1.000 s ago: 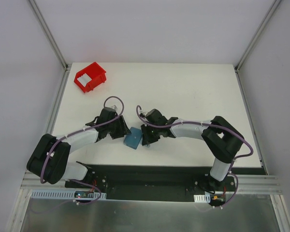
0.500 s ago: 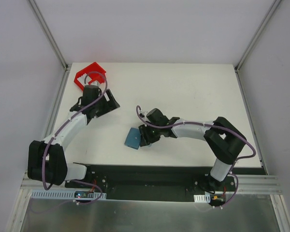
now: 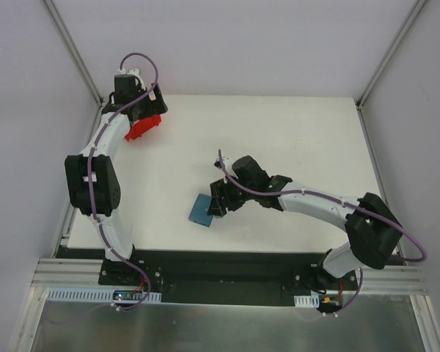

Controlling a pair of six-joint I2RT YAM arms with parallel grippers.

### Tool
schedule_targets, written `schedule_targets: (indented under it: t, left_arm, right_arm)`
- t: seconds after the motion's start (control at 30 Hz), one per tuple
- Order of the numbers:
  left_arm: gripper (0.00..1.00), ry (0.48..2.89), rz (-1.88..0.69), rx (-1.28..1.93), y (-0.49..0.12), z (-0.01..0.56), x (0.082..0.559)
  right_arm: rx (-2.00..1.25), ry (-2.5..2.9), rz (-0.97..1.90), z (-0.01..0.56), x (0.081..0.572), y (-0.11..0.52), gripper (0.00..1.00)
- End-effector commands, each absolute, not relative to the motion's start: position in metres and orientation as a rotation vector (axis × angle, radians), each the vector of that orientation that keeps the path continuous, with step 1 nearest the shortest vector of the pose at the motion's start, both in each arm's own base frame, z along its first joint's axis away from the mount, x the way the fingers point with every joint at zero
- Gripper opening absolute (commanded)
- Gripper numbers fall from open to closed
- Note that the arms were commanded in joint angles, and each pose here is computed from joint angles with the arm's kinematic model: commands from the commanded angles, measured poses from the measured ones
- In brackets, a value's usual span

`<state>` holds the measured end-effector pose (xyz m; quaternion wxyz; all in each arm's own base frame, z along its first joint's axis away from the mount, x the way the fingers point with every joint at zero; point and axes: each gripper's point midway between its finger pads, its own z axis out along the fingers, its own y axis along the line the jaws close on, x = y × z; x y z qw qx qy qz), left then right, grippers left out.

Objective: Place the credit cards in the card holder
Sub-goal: Move the storage box to the center of the board.

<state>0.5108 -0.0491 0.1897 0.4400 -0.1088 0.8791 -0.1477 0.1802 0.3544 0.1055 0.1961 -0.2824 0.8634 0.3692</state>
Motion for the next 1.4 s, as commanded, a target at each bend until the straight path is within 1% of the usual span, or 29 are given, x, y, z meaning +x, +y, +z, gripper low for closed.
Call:
schedule_targets:
  t: [0.0,0.03,0.2,0.3,0.5,0.6,1.1,1.37]
  left_arm:
    - [0.99,2.151,-0.351,-0.092,-0.049,0.196,0.554]
    - [0.99,2.148,-0.344,-0.105,-0.038,0.192,0.563]
    - [0.99,2.11,-0.33,-0.066,-0.026,0.187,0.598]
    - [0.99,2.104,-0.319,-0.048,-0.021,0.175,0.61]
    - [0.99,2.102,-0.402,-0.027,-0.023,0.157,0.624]
    - [0.99,2.111,-0.461,0.01,-0.032,0.152,0.62]
    - [0.99,2.2,-0.539,-0.001,-0.038,0.107,0.609]
    - [0.99,2.217,-0.664,0.017,-0.056,0.106,0.594]
  right_arm:
    - [-0.791,2.37,1.042,0.122,0.176,0.343,0.71]
    - [-0.788,2.367,1.04,0.123,0.175,0.34,0.72]
    - [-0.767,2.354,1.023,0.128,0.171,0.327,0.79]
    - [-0.753,2.343,1.014,0.131,0.169,0.32,0.8]
    - [-0.734,2.366,0.98,0.125,0.168,0.311,0.83]
    - [-0.724,2.378,0.961,0.122,0.171,0.308,0.84]
    - [-0.727,2.407,0.935,0.114,0.17,0.302,0.85]
    - [-0.721,2.423,0.914,0.108,0.172,0.301,0.86]
